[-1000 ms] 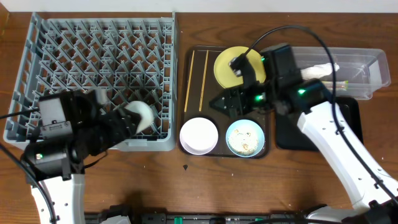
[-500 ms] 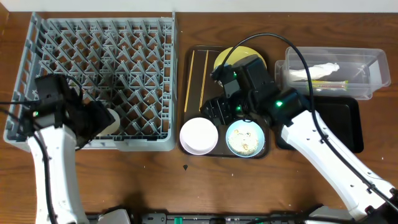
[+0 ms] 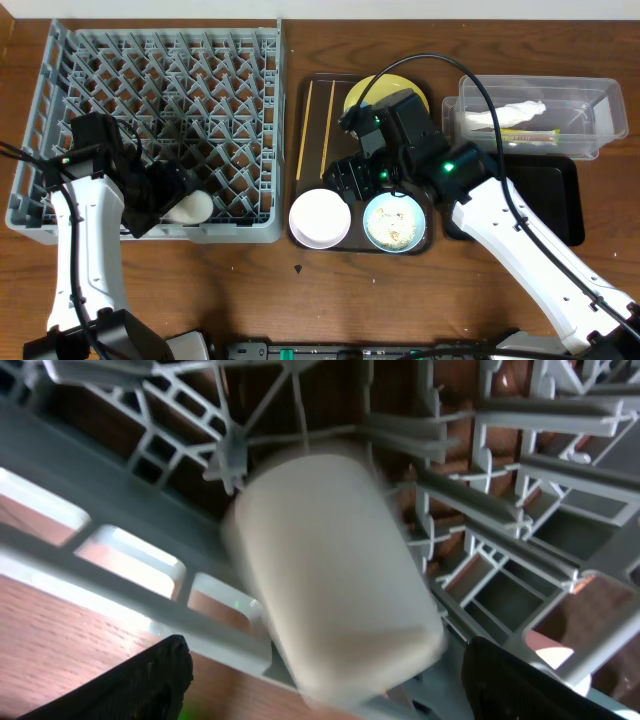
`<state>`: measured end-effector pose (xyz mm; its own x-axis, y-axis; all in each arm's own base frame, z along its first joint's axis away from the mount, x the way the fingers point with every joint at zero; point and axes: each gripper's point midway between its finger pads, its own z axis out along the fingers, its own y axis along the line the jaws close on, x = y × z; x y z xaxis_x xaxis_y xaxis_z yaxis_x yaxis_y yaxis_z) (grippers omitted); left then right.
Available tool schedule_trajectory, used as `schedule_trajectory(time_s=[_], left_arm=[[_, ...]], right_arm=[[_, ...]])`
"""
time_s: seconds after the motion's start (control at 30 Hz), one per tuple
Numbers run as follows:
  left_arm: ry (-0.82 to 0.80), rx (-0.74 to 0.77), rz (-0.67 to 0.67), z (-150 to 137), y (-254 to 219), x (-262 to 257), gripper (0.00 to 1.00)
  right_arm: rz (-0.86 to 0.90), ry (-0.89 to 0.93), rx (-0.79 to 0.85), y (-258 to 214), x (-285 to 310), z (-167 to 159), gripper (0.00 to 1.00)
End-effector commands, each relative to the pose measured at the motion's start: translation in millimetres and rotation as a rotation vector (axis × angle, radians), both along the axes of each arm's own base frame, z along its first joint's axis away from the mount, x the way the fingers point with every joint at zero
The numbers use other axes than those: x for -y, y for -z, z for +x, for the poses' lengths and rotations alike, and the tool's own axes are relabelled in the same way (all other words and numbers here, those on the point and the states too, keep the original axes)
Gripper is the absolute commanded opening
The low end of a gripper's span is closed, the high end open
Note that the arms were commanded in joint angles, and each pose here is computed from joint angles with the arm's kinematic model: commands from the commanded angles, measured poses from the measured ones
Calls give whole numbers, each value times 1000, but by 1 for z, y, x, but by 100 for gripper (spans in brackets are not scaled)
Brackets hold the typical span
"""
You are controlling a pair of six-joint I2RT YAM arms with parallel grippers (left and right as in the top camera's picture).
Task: Sort waste into correct bins and load items into the dishwasher
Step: 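Place the white cup into the dish rack with the left gripper, then grasp the light-blue bowl rim with the right gripper and lift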
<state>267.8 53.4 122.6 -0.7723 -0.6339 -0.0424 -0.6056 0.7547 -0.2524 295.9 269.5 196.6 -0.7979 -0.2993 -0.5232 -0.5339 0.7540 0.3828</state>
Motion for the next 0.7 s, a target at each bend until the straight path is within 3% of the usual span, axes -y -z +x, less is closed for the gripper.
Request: schedule_trajectory(time_s=[0.0, 0.3, 0.4, 0.5, 0.57, 0.67], left_arm=[[3, 76, 0, 8, -25, 1, 87], [95, 167, 32, -2, -60, 20, 82], [192, 247, 6, -3, -77, 45, 82], [297, 341, 14, -9, -97, 67, 82], [354, 389, 30, -15, -108, 76, 82], [416, 455, 49, -23, -121, 87, 83]], right_arm=[[-10, -4, 0, 0, 0, -2, 75], [-5, 32, -40, 3, 0, -5, 73], [-24, 122, -120, 13, 4, -8, 65], [-201, 334, -218, 47, 32, -14, 57], [-315, 418, -233, 64, 48, -18, 58], [-415, 414, -231, 86, 51, -19, 59]])
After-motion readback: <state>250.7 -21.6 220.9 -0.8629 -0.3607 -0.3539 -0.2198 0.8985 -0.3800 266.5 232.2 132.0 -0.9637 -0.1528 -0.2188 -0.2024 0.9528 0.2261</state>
